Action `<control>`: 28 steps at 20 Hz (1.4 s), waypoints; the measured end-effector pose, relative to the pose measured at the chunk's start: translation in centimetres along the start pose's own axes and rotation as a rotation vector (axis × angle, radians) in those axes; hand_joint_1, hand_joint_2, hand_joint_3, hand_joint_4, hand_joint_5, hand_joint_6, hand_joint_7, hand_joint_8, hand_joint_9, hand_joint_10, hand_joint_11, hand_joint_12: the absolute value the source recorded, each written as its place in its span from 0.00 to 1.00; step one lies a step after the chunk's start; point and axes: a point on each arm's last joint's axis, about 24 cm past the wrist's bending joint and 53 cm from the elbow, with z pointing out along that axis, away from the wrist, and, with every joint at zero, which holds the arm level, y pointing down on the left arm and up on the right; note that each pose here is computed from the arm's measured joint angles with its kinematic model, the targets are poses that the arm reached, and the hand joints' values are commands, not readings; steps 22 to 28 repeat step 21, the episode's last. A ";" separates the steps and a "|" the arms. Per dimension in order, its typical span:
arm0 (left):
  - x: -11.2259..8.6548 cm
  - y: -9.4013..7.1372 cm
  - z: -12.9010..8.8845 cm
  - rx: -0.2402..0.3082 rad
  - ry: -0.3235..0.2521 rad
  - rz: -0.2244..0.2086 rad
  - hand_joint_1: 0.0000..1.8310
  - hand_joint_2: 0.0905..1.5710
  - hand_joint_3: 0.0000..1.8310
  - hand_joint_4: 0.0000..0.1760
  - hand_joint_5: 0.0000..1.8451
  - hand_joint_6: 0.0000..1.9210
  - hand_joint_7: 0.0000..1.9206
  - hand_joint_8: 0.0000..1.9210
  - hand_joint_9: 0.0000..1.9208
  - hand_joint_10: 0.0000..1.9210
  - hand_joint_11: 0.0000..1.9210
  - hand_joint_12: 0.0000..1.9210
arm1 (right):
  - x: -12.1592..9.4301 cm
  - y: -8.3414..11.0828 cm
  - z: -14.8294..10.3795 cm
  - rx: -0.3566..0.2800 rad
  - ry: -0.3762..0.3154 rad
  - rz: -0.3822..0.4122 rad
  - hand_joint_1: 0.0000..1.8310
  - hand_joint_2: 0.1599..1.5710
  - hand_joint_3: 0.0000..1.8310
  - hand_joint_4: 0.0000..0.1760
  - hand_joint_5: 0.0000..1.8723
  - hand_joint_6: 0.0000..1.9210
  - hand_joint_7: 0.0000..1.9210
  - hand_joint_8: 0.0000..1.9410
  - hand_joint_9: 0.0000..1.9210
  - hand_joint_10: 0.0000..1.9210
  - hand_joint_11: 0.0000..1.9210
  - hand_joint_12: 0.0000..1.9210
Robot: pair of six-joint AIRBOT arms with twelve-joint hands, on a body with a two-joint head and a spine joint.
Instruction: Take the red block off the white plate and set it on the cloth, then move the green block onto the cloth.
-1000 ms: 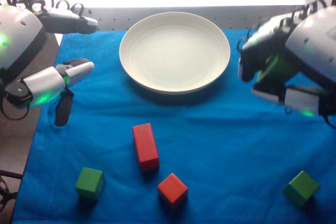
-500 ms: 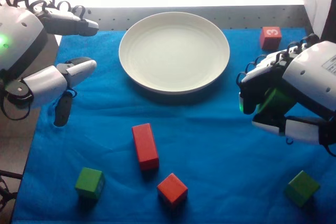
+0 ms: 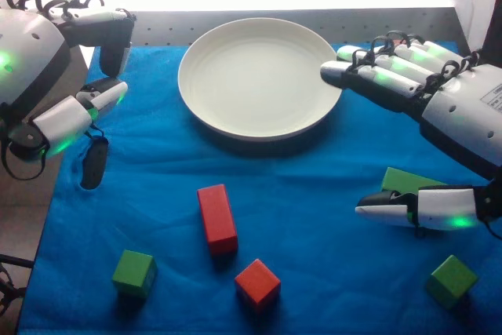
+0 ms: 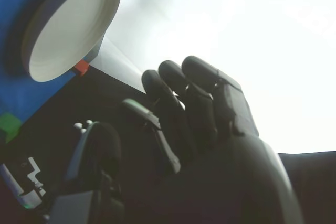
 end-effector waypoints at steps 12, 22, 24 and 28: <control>-2.9 -0.9 -0.2 0.037 -0.102 0.016 0.36 0.77 0.00 0.00 0.38 0.00 0.35 0.00 0.31 0.07 0.06 0.61 | -10.6 2.1 -2.8 -0.094 -0.352 -0.043 0.56 0.62 0.00 0.00 0.01 0.40 0.15 0.10 0.01 0.45 0.00 0.67; -10.0 -2.7 -1.9 0.129 -0.364 0.005 0.28 0.80 0.00 0.11 0.25 0.00 0.33 0.00 0.39 0.04 0.21 0.52 | -16.7 5.3 -6.5 -0.213 -0.629 -0.103 0.30 0.85 0.00 0.00 0.00 0.59 0.02 0.59 0.04 0.70 0.00 0.85; -10.0 -2.7 -1.9 0.129 -0.364 0.005 0.28 0.80 0.00 0.11 0.25 0.00 0.33 0.00 0.39 0.04 0.21 0.52 | -16.7 5.3 -6.5 -0.213 -0.629 -0.103 0.30 0.85 0.00 0.00 0.00 0.59 0.02 0.59 0.04 0.70 0.00 0.85; -10.0 -2.7 -1.9 0.129 -0.364 0.005 0.28 0.80 0.00 0.11 0.25 0.00 0.33 0.00 0.39 0.04 0.21 0.52 | -16.7 5.3 -6.5 -0.213 -0.629 -0.103 0.30 0.85 0.00 0.00 0.00 0.59 0.02 0.59 0.04 0.70 0.00 0.85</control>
